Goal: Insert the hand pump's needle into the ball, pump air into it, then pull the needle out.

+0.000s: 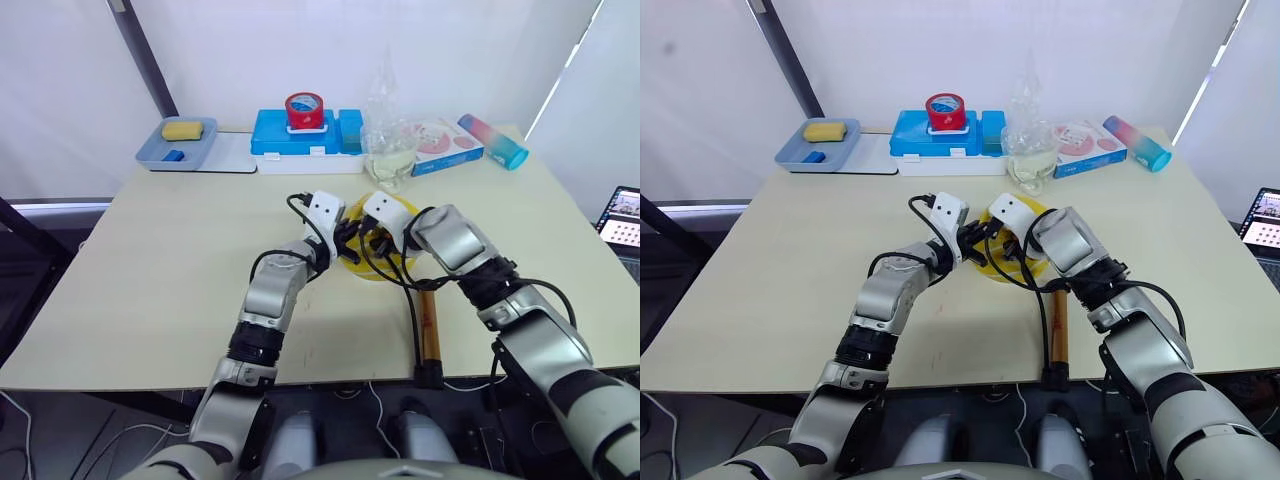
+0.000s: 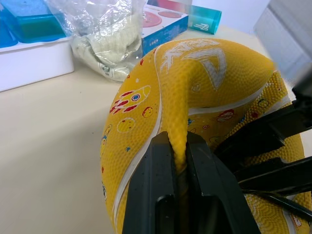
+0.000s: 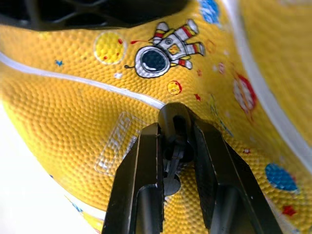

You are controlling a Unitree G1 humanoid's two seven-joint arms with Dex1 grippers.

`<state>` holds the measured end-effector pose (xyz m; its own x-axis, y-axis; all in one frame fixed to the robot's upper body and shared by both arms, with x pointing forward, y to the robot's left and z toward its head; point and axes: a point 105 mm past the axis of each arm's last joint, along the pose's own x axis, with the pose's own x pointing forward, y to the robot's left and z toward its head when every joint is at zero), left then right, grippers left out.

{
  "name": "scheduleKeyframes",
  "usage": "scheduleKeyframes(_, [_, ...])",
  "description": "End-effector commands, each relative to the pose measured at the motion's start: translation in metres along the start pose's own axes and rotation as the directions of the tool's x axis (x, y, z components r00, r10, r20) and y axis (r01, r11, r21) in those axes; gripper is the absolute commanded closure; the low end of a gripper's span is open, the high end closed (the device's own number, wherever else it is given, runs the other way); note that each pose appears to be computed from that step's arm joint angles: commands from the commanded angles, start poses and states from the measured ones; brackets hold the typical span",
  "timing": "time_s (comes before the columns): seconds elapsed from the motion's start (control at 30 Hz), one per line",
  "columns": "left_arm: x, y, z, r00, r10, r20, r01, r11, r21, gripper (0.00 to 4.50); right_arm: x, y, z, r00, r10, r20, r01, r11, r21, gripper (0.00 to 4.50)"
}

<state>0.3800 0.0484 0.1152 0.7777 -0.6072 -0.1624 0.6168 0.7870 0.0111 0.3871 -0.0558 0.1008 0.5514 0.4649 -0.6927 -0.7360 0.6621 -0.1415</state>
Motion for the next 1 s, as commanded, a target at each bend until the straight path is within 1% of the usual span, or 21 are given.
scheduleKeyframes(0.03, [0.007, -0.031, -0.006, 0.991, -0.134, -0.022, 0.134, 0.991, -0.006, 4.5, -0.004, 0.001, 0.003, 0.996, 0.019, 0.086, -0.037, 0.977, 0.21, 4.19])
scheduleKeyframes(0.17, [0.006, -0.029, -0.007, 0.991, -0.134, -0.028, 0.134, 0.991, -0.001, 4.5, -0.014, 0.003, 0.0, 0.991, 0.022, 0.132, -0.055, 0.968, 0.245, 4.19])
scheduleKeyframes(0.33, [0.007, -0.028, -0.007, 0.99, -0.136, -0.026, 0.137, 0.991, 0.002, 4.5, -0.021, 0.006, -0.012, 0.993, 0.019, 0.113, -0.046, 0.97, 0.24, 4.19])
scheduleKeyframes(0.47, [0.007, -0.03, -0.007, 0.989, -0.144, -0.025, 0.144, 0.99, 0.002, 4.5, -0.025, 0.004, -0.014, 0.994, -0.008, 0.113, -0.015, 0.978, 0.206, 4.19])
scheduleKeyframes(0.57, [0.007, -0.031, -0.007, 0.989, -0.148, -0.025, 0.148, 0.989, 0.002, 4.5, -0.029, -0.006, -0.008, 0.985, -0.068, 0.157, 0.042, 0.986, 0.162, 4.19])
scheduleKeyframes(0.63, [0.007, -0.031, -0.007, 0.989, -0.147, -0.026, 0.147, 0.989, 0.003, 4.5, -0.031, -0.007, -0.007, 0.984, -0.066, 0.167, 0.041, 0.988, 0.151, 4.19])
scheduleKeyframes(0.67, [0.008, -0.031, -0.007, 0.989, -0.146, -0.027, 0.147, 0.989, 0.004, 4.5, -0.032, -0.008, -0.007, 0.982, -0.059, 0.177, 0.035, 0.99, 0.137, 3.69])
scheduleKeyframes(0.7, [0.008, -0.031, -0.008, 0.989, -0.146, -0.027, 0.146, 0.989, 0.004, 4.5, -0.034, -0.007, -0.007, 0.981, -0.054, 0.184, 0.031, 0.992, 0.125, 3.07])
scheduleKeyframes(0.73, [0.007, -0.031, -0.008, 0.989, -0.146, -0.028, 0.146, 0.989, 0.005, 4.5, -0.036, -0.008, -0.007, 0.98, -0.051, 0.193, 0.03, 0.994, 0.109, 2.8])
scheduleKeyframes(0.77, [0.007, -0.031, -0.008, 0.989, -0.145, -0.028, 0.145, 0.989, 0.007, 4.5, -0.041, -0.009, -0.007, 0.978, -0.041, 0.206, 0.025, 0.997, 0.079, 2.27])
scheduleKeyframes(0.83, [0.007, -0.03, -0.008, 0.99, -0.142, -0.027, 0.142, 0.99, 0.007, 4.5, -0.05, -0.009, -0.008, 0.973, -0.025, 0.23, 0.018, 0.999, 0.035, 1.49])
scheduleKeyframes(0.87, [0.008, -0.029, -0.007, 0.99, -0.14, -0.026, 0.141, 0.99, 0.008, 4.5, -0.055, -0.01, -0.009, 0.97, -0.022, 0.244, 0.018, 1.0, 0.019, 0.93])
scheduleKeyframes(0.9, [0.008, -0.029, -0.007, 0.99, -0.14, -0.026, 0.14, 0.99, 0.008, 4.5, -0.059, -0.01, -0.009, 0.966, -0.01, 0.256, 0.01, 1.0, 0.003, 0.64])
scheduleKeyframes(0.93, [0.008, -0.029, -0.007, 0.99, -0.14, -0.025, 0.14, 0.99, 0.009, 4.5, -0.062, -0.009, -0.01, 0.964, -0.001, 0.264, 0.004, 1.0, -0.009, 0.06])
scheduleKeyframes(1.0, [0.008, -0.03, -0.006, 0.99, -0.142, -0.024, 0.142, 0.99, 0.01, 4.5, -0.069, -0.009, -0.012, 0.959, 0.014, 0.284, -0.009, 1.0, -0.02, 0.06])
